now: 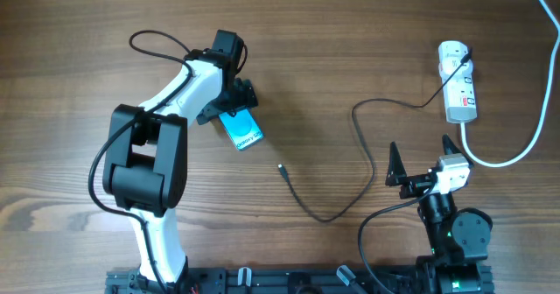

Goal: Plug charger to phone and switch on socket
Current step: 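Lift the phone with the left gripper and tilt it upright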

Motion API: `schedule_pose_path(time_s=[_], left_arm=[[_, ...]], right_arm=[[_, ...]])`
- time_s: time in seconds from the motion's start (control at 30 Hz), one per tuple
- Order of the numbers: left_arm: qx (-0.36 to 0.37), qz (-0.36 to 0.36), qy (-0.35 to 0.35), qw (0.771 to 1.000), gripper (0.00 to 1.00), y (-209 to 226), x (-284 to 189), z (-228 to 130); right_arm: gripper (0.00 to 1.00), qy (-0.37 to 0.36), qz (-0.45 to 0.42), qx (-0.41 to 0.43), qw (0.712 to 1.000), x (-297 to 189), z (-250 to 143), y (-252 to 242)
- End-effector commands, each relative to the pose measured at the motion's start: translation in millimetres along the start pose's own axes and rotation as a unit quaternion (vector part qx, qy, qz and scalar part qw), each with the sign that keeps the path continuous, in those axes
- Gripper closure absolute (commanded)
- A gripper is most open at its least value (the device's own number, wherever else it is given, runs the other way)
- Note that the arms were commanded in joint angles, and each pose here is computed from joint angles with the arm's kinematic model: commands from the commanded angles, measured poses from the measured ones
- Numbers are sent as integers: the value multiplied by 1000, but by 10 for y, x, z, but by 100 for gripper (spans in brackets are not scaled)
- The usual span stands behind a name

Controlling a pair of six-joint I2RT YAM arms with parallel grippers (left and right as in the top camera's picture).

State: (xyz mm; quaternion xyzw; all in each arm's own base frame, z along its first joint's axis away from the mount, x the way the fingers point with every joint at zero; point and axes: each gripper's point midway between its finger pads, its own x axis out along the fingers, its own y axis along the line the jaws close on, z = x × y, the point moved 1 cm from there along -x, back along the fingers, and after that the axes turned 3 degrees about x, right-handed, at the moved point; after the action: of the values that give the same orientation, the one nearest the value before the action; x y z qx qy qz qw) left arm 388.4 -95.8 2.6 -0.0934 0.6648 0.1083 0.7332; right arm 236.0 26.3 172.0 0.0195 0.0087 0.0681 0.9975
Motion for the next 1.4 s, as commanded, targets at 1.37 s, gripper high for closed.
schedule_pose_path(time_s=[1.37], left_arm=[[95, -53, 120, 987, 26, -428, 510, -794]], right_arm=[[0, -1, -8, -6, 1000, 0, 2, -29]])
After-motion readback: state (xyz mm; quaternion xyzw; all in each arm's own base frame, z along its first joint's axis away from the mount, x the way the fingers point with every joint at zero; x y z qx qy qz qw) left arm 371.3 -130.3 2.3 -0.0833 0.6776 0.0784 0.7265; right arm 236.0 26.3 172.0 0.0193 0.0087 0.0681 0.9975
